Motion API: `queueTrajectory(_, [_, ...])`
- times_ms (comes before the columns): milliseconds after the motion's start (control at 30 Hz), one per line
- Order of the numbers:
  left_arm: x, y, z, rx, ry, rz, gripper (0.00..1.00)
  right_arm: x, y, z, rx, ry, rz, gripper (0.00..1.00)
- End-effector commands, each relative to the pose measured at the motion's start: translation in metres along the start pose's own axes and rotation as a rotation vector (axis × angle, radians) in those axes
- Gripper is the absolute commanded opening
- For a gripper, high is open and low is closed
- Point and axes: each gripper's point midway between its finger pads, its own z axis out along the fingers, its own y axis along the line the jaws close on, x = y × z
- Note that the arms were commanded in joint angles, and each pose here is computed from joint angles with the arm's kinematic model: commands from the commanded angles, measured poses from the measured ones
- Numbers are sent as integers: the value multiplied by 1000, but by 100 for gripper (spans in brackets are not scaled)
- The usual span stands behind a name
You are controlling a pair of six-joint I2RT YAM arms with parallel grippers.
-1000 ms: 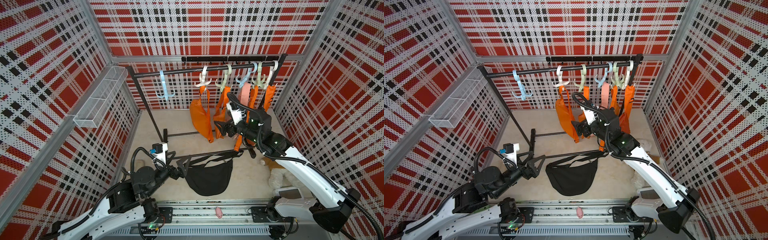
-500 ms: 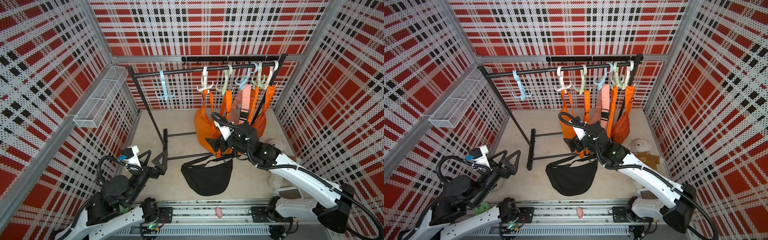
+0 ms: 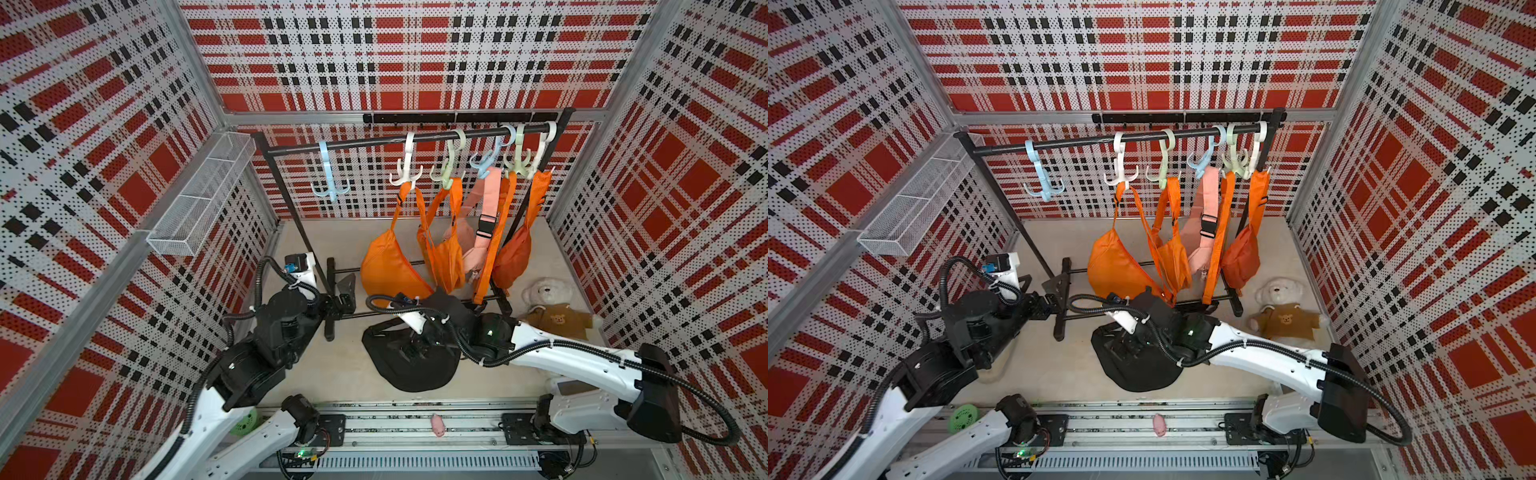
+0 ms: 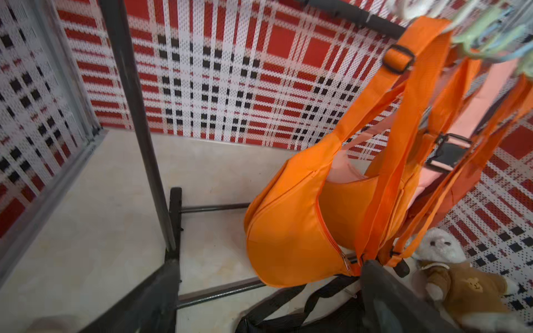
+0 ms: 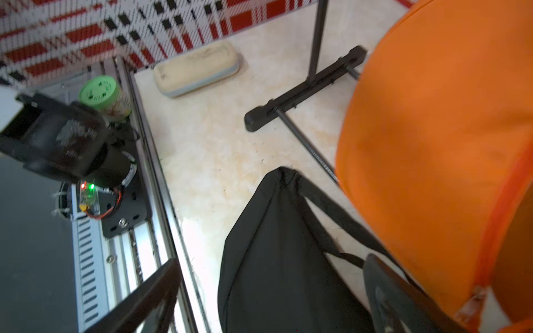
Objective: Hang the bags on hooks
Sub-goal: Pick up the bag from the center of the board.
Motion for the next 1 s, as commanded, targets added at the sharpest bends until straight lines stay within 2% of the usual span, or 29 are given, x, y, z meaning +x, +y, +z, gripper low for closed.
queueTrajectory(0, [-2, -11, 1, 185, -7, -183, 100, 43, 27, 16, -26, 159, -48, 98])
queueTrajectory(100, [6, 10, 3, 149, -17, -264, 100, 72, 47, 33, -45, 270, -72, 96])
queueTrajectory(267, [17, 27, -7, 93, -26, -287, 100, 110, 54, 62, 9, 434, -72, 85])
queueTrajectory(433, [14, 39, -25, 44, -74, -282, 99, 133, 50, 84, 76, 502, -61, 82])
queueTrajectory(600, [13, 40, -31, 37, -80, -272, 99, 150, 45, 97, 137, 538, -61, 71])
queueTrajectory(633, [13, 40, -31, 37, -78, -273, 99, 151, 44, 99, 143, 541, -60, 67])
queueTrajectory(867, [8, 34, -29, 72, -93, -270, 100, 161, 45, 102, 132, 563, -57, 19])
queueTrajectory(967, [5, 32, -30, 78, -98, -262, 100, 161, 46, 102, 128, 556, -55, 9])
